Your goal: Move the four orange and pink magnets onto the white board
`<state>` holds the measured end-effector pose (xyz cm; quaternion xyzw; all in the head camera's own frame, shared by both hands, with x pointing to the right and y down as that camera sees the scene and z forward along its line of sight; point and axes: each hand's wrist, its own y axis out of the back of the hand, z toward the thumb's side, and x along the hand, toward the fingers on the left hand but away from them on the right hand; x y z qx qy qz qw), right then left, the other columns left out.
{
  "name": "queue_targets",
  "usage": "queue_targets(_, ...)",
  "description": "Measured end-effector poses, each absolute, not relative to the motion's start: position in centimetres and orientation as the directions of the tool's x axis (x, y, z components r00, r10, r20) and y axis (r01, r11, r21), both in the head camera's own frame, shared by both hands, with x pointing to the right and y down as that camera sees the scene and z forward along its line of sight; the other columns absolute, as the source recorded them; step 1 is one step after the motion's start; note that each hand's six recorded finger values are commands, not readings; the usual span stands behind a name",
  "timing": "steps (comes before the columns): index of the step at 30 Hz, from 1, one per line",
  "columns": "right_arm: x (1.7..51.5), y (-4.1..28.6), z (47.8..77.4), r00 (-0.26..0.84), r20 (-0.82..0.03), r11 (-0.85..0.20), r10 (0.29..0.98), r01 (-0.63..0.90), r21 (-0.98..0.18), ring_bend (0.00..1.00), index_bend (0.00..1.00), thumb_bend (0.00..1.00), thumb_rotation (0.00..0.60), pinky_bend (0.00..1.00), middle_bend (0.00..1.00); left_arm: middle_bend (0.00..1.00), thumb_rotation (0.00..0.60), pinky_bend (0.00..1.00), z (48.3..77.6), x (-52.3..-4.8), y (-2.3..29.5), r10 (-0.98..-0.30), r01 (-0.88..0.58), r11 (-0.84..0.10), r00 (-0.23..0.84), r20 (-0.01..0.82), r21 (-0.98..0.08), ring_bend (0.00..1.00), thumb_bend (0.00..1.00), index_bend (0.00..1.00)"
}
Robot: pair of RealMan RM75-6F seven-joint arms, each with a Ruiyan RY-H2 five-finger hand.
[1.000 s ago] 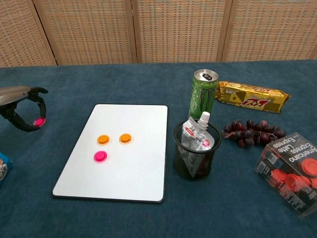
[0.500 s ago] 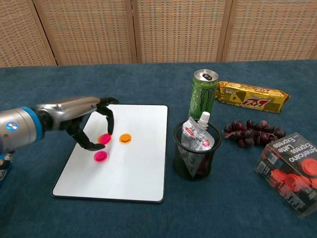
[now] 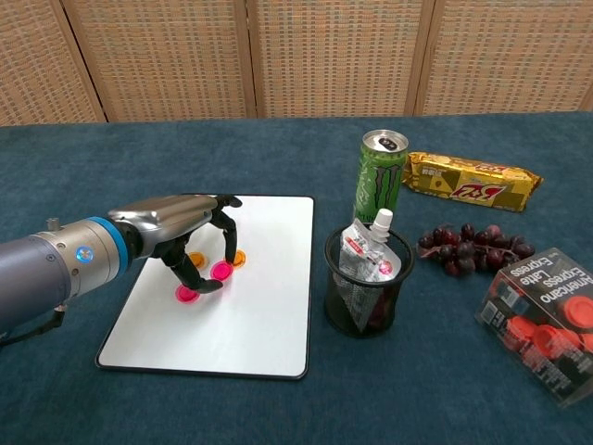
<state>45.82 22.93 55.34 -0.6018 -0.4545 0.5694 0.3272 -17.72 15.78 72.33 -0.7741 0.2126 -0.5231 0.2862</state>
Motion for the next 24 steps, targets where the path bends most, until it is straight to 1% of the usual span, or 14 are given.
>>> queue_targets(9, 45.8, 22.9, 55.3, -0.063, -0.388, -0.372, 0.92, 0.176, -0.911, 0.0, 0.0, 0.09, 0.6, 0.0, 0.0, 0.0, 0.6, 0.0, 73.2, -16.9, 16.4, -0.604, -0.03, -0.768, 0.368, 0.707, -0.64, 0.0, 0.33, 0.56)
queue_targets(21, 45.9, 22.9, 55.3, -0.062, -0.387, -0.372, 0.92, 0.18, -0.911, 0.0, 0.0, 0.09, 0.6, 0.0, 0.0, 0.0, 0.6, 0.0, 73.5, -15.8, 16.9, -0.594, -0.033, -0.775, 0.382, 0.709, -0.631, 0.0, 0.31, 0.56)
queue_targets(23, 45.9, 22.9, 55.3, -0.062, -0.388, -0.372, 0.92, 0.18, -0.911, 0.0, 0.0, 0.09, 0.6, 0.0, 0.0, 0.0, 0.6, 0.0, 73.5, -15.8, 16.9, -0.596, -0.028, -0.771, 0.381, 0.707, -0.636, 0.0, 0.31, 0.51)
queue_targets(24, 45.9, 22.9, 55.3, -0.061, -0.388, -0.372, 0.92, 0.18, -0.911, 0.0, 0.0, 0.09, 0.6, 0.0, 0.0, 0.0, 0.6, 0.0, 73.5, -15.8, 16.9, -0.597, -0.026, -0.771, 0.38, 0.707, -0.637, 0.0, 0.3, 0.47)
